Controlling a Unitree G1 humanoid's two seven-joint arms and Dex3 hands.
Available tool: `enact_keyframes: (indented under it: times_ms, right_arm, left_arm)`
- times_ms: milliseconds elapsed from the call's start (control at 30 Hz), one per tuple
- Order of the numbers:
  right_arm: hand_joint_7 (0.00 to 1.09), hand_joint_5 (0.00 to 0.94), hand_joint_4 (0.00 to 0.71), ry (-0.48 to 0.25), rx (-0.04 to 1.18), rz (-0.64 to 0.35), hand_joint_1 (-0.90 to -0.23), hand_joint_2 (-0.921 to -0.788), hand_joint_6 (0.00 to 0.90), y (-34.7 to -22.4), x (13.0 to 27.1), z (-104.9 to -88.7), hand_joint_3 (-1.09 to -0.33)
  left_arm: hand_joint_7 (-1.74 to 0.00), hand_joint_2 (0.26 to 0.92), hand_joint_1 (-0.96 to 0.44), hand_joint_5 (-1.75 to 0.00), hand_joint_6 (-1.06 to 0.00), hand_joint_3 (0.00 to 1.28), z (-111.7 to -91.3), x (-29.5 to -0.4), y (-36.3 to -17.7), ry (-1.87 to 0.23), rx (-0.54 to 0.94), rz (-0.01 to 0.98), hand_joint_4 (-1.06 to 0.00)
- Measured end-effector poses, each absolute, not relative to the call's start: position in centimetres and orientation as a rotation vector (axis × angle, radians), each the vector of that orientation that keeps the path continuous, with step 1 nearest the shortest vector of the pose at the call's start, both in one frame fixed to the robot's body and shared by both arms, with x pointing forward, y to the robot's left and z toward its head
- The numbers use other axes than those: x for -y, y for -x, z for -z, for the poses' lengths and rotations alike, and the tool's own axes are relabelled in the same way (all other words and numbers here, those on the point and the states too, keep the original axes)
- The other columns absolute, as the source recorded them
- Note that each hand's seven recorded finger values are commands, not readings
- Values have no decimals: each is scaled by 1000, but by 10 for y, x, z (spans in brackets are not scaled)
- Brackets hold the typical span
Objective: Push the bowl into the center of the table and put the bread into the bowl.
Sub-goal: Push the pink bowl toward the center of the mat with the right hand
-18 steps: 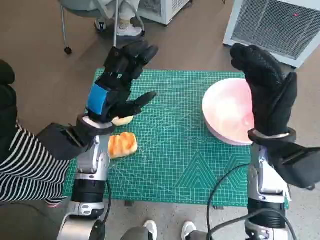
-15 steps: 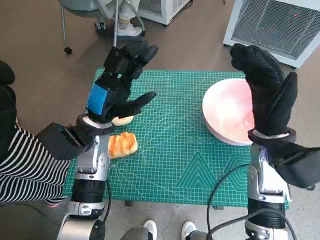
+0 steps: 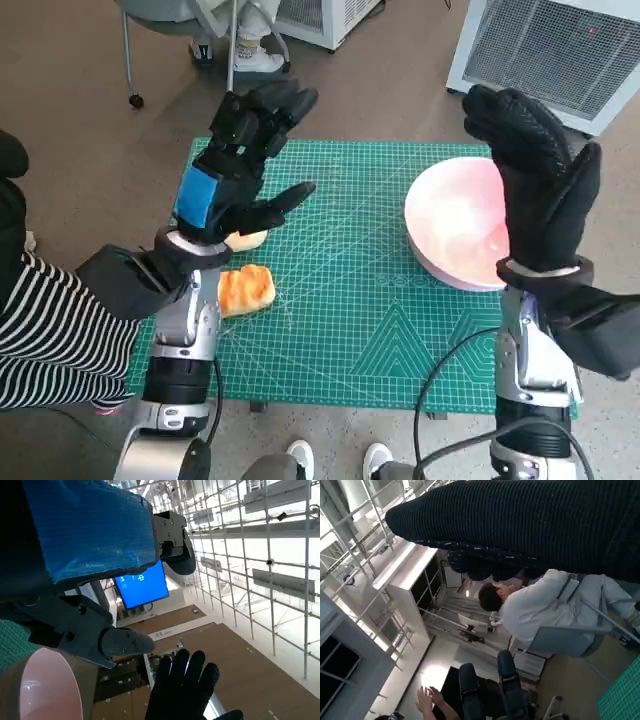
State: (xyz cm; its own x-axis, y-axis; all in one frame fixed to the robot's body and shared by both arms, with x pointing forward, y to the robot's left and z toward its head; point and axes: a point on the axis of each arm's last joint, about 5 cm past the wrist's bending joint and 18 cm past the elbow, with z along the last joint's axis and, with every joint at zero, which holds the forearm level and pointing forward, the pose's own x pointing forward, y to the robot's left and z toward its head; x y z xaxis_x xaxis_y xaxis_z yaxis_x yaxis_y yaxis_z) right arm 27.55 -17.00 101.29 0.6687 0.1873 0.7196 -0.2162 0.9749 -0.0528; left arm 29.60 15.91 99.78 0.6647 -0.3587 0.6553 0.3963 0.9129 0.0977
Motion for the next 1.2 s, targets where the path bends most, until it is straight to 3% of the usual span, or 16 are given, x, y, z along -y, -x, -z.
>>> enact_keyframes:
  times_ms: [900, 1067, 1200]
  right_arm:
    - [335, 0, 253, -35, 792, -223, -701, -921, 205, -272, 172, -1010, -665]
    - [319, 0, 229, -18, 789, -207, -707, -921, 174, -272, 178, -1010, -691]
    - [314, 0, 217, 9, 781, -175, -699, -921, 163, -272, 193, -1008, -711]
  left_arm:
    - [-794, 856, -83, -331, 1, 295, -1003, -156, -295, 54, 733, 445, -153]
    - [-793, 855, -84, -333, 1, 296, -1002, -156, -295, 55, 732, 445, -151]
    - [-791, 855, -85, -334, 1, 297, -1002, -156, -295, 57, 732, 446, -149]
